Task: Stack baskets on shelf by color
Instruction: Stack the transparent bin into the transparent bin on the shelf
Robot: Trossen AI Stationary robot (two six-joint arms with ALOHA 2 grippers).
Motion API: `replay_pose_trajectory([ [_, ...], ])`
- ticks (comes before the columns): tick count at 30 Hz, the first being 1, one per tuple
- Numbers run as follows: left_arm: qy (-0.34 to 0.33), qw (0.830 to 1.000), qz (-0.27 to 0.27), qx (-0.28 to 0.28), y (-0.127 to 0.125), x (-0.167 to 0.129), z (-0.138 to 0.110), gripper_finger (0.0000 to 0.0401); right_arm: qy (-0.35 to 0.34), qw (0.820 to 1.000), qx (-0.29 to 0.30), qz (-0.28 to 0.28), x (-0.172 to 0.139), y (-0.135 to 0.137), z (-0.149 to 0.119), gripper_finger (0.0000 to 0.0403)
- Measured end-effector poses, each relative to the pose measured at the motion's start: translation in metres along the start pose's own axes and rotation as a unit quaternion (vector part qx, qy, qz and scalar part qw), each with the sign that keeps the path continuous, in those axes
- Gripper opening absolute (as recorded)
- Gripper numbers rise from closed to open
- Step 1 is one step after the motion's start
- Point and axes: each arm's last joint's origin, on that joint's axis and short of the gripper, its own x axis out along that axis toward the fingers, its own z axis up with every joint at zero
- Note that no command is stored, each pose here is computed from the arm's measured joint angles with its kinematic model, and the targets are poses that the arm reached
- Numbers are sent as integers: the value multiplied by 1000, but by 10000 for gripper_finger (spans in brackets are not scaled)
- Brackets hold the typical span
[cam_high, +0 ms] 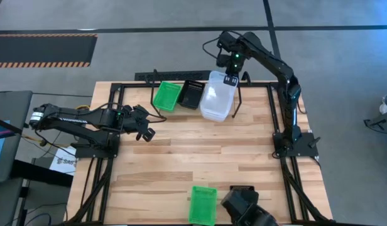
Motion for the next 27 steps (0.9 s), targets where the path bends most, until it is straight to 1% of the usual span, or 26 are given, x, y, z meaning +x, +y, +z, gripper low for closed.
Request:
replay_pose_trajectory([
  [7,0,1000,0,0,0,0,0,0,26,1000,-4,7,25,-6,-3,1],
  [11,0,1000,0,0,0,0,0,0,17,999,-17,-35,27,-9,2,9],
  [13,0,1000,0,0,0,0,0,0,18,997,-25,-67,27,-8,5,27],
  [16,0,1000,0,0,0,0,0,0,34,993,-19,-110,25,-6,7,62],
  [19,0,1000,0,0,0,0,0,0,40,993,-19,-114,24,0,9,95],
  [24,0,1000,0,0,0,0,0,0,43,991,-40,-118,23,16,15,140],
  [27,0,1000,0,0,0,0,0,0,41,985,-59,-157,12,25,21,159],
])
